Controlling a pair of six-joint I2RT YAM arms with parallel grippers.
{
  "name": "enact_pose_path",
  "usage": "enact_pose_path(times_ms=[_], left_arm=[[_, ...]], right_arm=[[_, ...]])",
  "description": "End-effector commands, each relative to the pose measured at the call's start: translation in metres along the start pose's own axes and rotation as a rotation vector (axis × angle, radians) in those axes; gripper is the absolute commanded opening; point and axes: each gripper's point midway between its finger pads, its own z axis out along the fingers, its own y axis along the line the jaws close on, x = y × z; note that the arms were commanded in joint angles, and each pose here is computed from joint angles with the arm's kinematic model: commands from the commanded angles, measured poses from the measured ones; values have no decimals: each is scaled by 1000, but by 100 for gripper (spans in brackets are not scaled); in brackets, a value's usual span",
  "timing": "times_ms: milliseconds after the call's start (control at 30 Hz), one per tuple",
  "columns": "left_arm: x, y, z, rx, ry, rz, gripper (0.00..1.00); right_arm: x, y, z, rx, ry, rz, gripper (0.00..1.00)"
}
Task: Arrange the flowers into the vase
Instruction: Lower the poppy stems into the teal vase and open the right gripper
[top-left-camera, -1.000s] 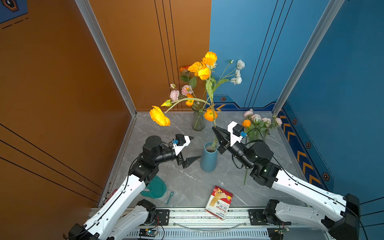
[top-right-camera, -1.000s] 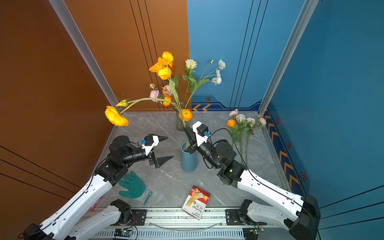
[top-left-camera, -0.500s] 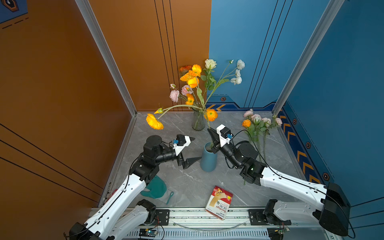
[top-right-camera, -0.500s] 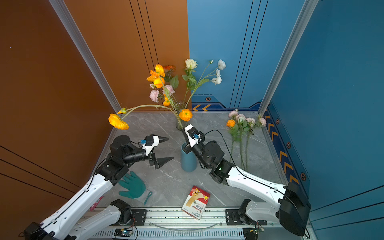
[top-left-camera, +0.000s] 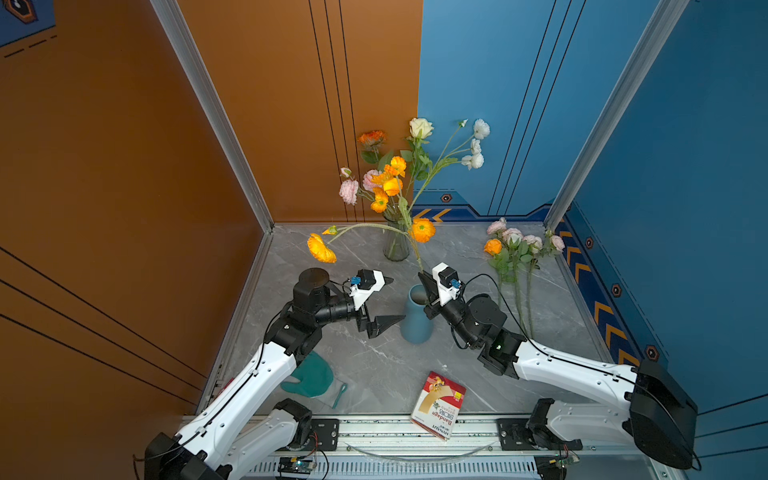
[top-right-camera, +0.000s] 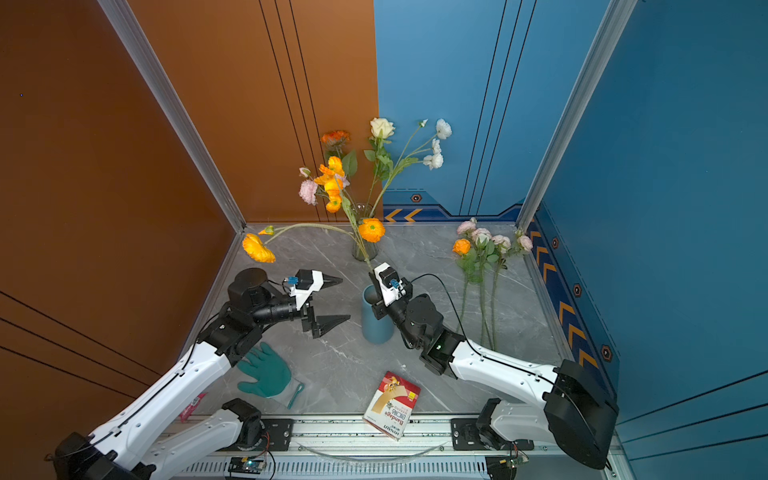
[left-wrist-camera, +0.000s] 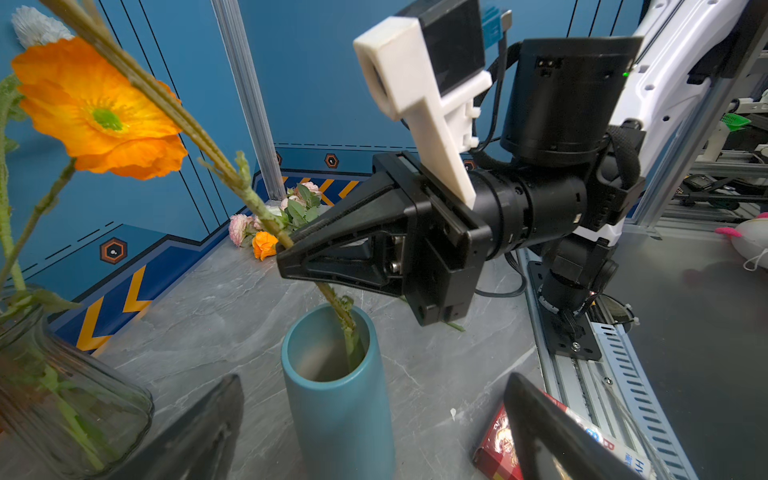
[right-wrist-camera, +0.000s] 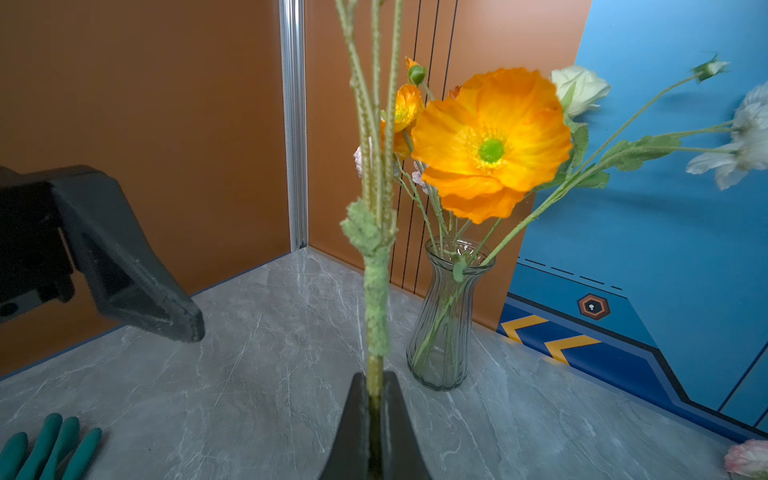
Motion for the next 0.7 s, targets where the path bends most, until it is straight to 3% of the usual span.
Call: enact_pose_path(times_ms=[0,167,400,667], left_arm=[[-9,-6,1,37,-19,8,98],[-10,-7,2,42,-22,11,98],[-9,-9,3,50,-20,7,98],[-8,-9,4,57,-17,2,98]], right_arm=[[10,-1,3,7,3,48,0],[24,5,5,-8,21,60,0],[40,5,6,1,70,47,15],[39,3,2,5,69,48,22]])
